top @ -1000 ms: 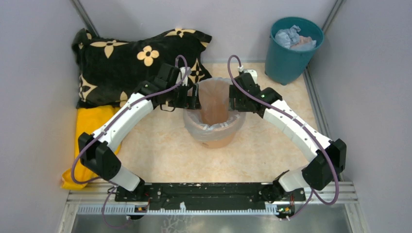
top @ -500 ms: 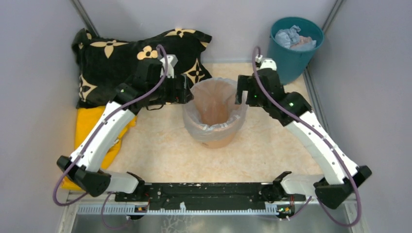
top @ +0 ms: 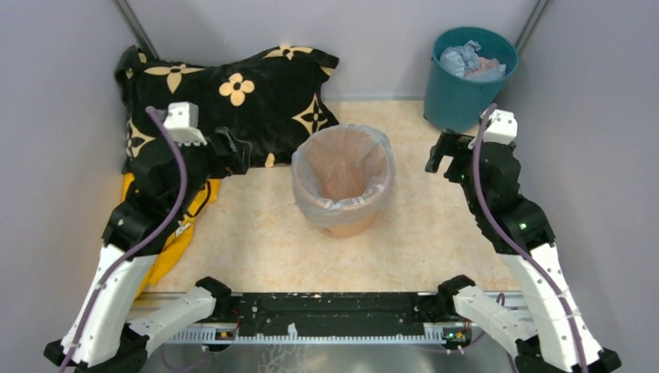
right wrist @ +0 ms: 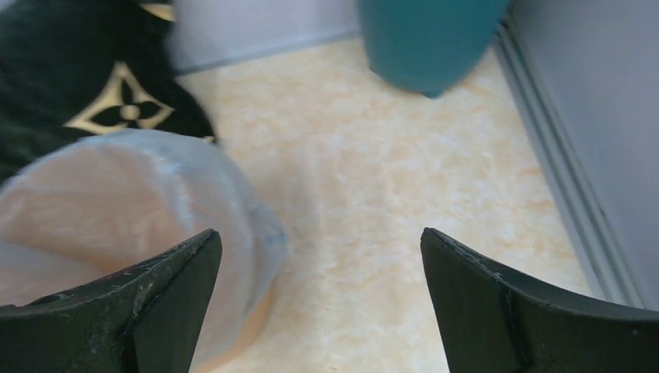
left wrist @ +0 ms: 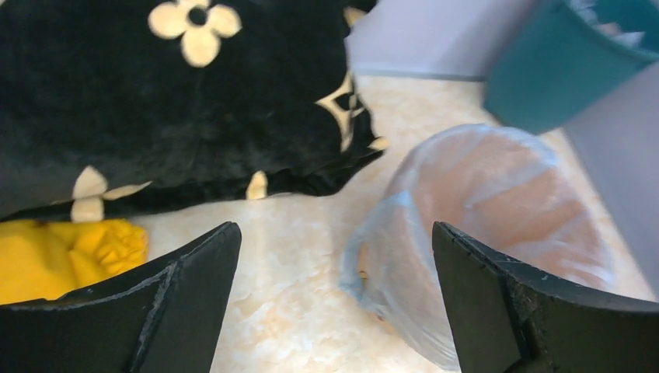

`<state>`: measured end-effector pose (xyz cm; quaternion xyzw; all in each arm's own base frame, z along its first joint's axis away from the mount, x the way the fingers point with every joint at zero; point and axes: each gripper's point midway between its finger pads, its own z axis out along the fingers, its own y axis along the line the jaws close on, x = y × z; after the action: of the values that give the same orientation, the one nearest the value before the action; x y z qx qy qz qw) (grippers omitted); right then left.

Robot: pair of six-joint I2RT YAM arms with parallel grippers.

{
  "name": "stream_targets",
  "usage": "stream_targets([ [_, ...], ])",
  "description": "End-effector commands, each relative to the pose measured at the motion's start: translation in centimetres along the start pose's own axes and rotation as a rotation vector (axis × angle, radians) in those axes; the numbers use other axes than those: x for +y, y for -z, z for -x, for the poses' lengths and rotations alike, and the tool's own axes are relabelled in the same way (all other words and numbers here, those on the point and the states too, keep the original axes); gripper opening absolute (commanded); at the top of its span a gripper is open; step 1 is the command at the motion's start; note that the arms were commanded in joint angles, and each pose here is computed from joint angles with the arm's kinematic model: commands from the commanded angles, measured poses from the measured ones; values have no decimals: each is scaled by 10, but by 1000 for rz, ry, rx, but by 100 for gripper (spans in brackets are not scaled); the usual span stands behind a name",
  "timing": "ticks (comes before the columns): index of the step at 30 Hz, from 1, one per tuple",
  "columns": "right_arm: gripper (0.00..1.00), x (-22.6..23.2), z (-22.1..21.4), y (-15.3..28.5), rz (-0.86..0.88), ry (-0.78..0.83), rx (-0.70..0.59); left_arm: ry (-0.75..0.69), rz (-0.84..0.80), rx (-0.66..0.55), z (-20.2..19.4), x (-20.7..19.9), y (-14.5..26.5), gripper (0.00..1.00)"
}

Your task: Put the trash bags into the trash bin

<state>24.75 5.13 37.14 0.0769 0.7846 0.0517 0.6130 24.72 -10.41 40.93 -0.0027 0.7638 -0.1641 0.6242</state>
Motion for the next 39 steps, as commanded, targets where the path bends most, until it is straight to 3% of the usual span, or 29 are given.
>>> stream_targets([
  [1,99,-25,-19,-28,-40,-41,13,-37,127,39,-27,32,-45,99],
  [5,99,-53,-37,-46,-69,-113,8,-2,25,83,-54,40,-76,99],
  [11,99,-78,-74,-68,-150,-91,58,27,99,68,-64,95,-88,99],
  [17,99,-94,-100,-84,-185,-139,81,174,168,155,-124,159,-103,99],
  [21,99,-100,-117,-86,-159,-64,-21,203,233,201,-134,169,-103,99],
  [24,99,-98,-121,-84,-109,-30,-159,195,279,110,-137,178,-98,99],
  [30,99,-116,-140,-82,-174,-52,-241,197,375,37,-159,196,-87,99],
  [35,99,-123,-151,-89,-186,-62,-317,231,364,-9,-180,202,-95,99],
  [39,99,-128,-173,-101,-193,-85,-339,190,249,2,-200,194,-115,99],
])
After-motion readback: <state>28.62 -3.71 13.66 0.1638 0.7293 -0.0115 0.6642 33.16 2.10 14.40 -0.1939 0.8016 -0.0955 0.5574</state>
